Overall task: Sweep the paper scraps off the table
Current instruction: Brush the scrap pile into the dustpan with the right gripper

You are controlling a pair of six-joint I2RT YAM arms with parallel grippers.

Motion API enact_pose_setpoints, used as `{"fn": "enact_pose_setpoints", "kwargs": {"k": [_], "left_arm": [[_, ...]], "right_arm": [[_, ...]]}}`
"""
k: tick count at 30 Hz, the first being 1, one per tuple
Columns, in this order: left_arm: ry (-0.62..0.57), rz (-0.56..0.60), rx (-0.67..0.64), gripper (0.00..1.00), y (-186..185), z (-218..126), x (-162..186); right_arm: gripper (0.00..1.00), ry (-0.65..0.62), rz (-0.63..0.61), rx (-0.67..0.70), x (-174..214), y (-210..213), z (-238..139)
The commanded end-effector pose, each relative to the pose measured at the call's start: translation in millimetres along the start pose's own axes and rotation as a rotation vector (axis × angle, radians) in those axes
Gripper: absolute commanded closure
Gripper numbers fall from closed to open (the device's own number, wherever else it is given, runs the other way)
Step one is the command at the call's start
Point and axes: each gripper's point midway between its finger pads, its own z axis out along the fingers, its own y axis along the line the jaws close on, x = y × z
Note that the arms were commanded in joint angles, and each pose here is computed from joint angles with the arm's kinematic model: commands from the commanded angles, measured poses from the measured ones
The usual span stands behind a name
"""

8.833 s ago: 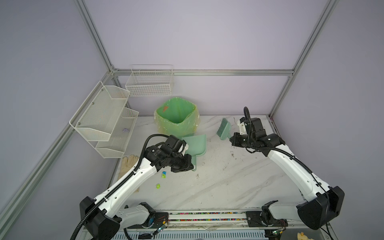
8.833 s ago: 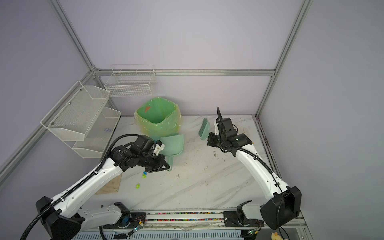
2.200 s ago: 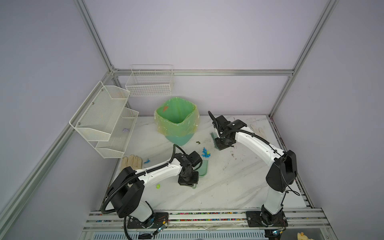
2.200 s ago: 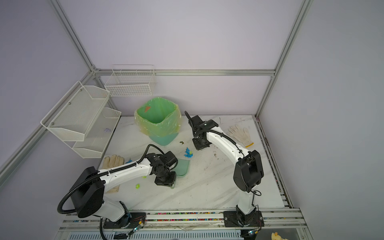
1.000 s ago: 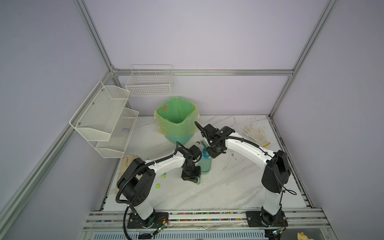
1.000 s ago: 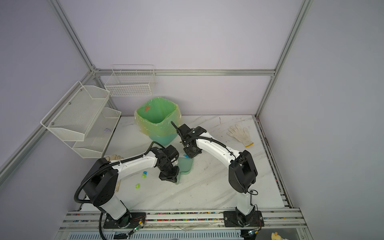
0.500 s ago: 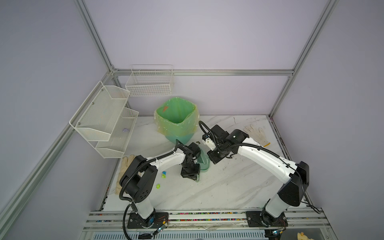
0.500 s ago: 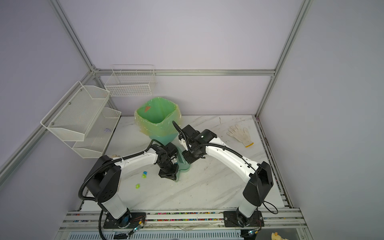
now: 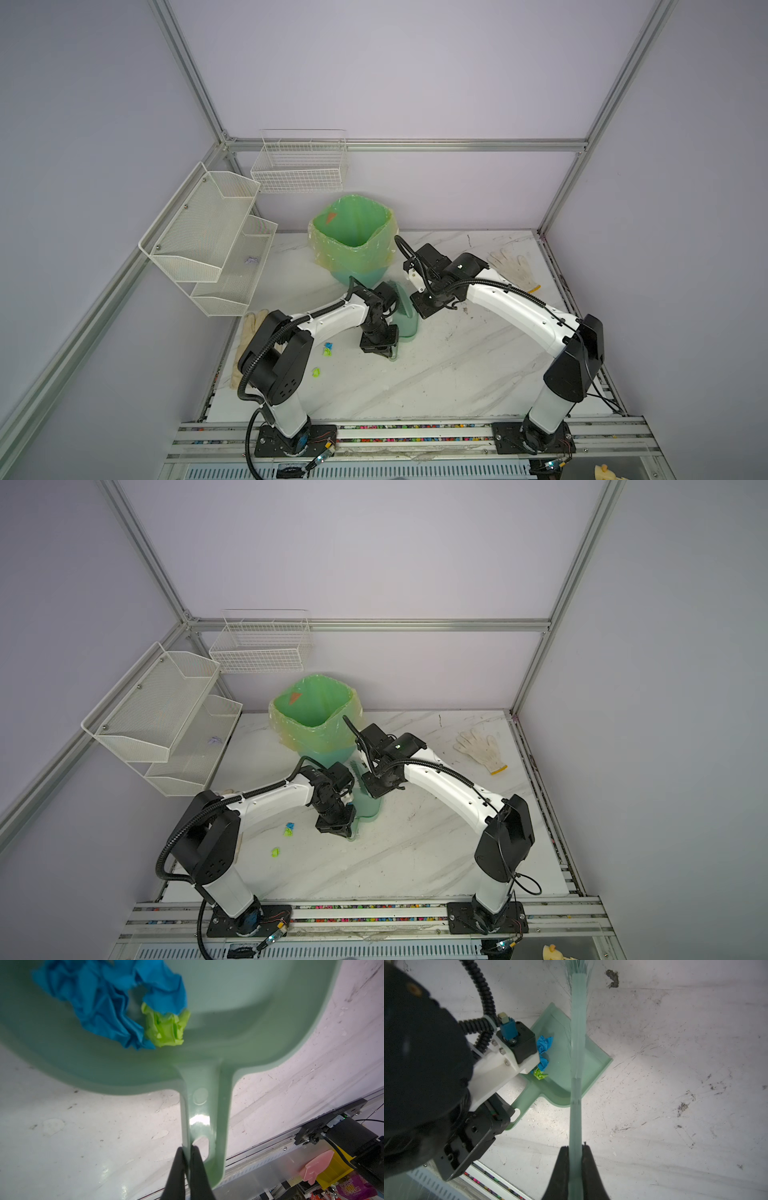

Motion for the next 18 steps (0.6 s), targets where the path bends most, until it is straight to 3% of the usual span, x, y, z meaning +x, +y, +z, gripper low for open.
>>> {"fn": "enact_pose_setpoints", "kwargs": {"k": [1,9,18], "left_arm": [[-0.077,0.061,0.031,1.0,-13,-24,-12],[-0.155,0.091,-0.056,1.0,0,-37,-16],[-0.194,0.095,-0.061,1.0,-2,-49,-15]], "right_arm": [[1.0,-0.101,0.048,-0.021,-26,-5,-13],[1.0,-0.184,0.189,-0.023,-31,-38,-23],[1.0,-0.238,0.368,0.03,-31,-80,-34]]}}
